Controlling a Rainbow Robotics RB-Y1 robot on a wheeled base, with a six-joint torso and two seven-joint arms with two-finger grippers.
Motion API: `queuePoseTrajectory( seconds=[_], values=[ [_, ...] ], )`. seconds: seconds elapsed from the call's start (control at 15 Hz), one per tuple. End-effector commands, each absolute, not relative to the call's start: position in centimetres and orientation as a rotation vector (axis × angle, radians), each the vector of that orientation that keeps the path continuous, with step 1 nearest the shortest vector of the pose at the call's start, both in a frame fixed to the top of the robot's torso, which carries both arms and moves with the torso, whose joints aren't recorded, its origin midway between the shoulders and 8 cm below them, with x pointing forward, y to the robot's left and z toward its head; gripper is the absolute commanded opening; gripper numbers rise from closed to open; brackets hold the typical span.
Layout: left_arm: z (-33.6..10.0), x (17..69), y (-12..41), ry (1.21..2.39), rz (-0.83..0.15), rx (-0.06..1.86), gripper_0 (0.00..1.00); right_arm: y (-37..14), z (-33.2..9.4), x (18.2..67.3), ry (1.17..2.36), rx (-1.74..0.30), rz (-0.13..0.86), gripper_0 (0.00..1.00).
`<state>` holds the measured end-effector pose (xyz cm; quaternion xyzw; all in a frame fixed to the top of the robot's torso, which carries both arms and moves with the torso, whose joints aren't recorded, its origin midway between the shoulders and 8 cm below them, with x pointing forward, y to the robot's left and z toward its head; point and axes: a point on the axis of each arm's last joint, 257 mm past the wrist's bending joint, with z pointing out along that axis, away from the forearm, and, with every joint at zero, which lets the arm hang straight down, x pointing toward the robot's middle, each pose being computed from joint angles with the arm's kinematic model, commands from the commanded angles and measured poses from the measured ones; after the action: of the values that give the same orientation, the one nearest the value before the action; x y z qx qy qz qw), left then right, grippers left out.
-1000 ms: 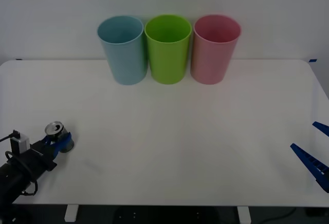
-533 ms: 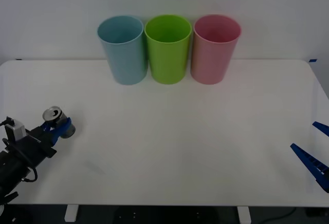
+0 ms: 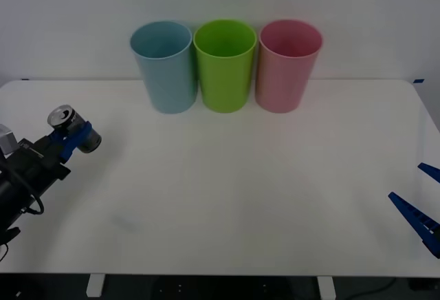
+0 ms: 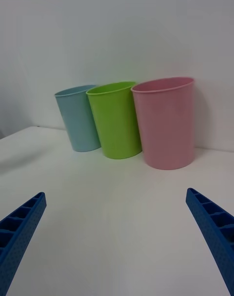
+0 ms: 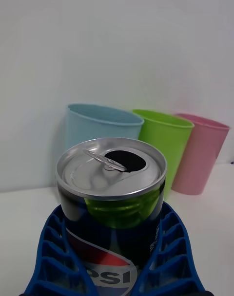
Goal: Grasp the object on the table and drop it into the matching bin: aluminum can to the light blue bin, PET bottle to the pink bin.
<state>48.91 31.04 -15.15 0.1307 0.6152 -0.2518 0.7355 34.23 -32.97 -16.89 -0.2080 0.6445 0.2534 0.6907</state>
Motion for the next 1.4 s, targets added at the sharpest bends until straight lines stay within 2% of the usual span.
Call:
queuePoseTrajectory(
  seconds=[0.07,0.73,1.4],
  values=[
    [-11.9,49.7,30.4,1.328,-0.566,0.255,0.00,-33.0,-16.9,34.2,1.441,-0.465,0.567,1.00],
    [-3.8,54.9,28.7,1.236,-0.525,0.160,0.00,-33.0,-16.9,34.2,1.441,-0.465,0.567,1.00],
    [1.6,62.1,22.9,1.211,-0.432,0.173,0.00,-33.0,-16.9,34.2,1.441,-0.465,0.567,1.00]
  ],
)
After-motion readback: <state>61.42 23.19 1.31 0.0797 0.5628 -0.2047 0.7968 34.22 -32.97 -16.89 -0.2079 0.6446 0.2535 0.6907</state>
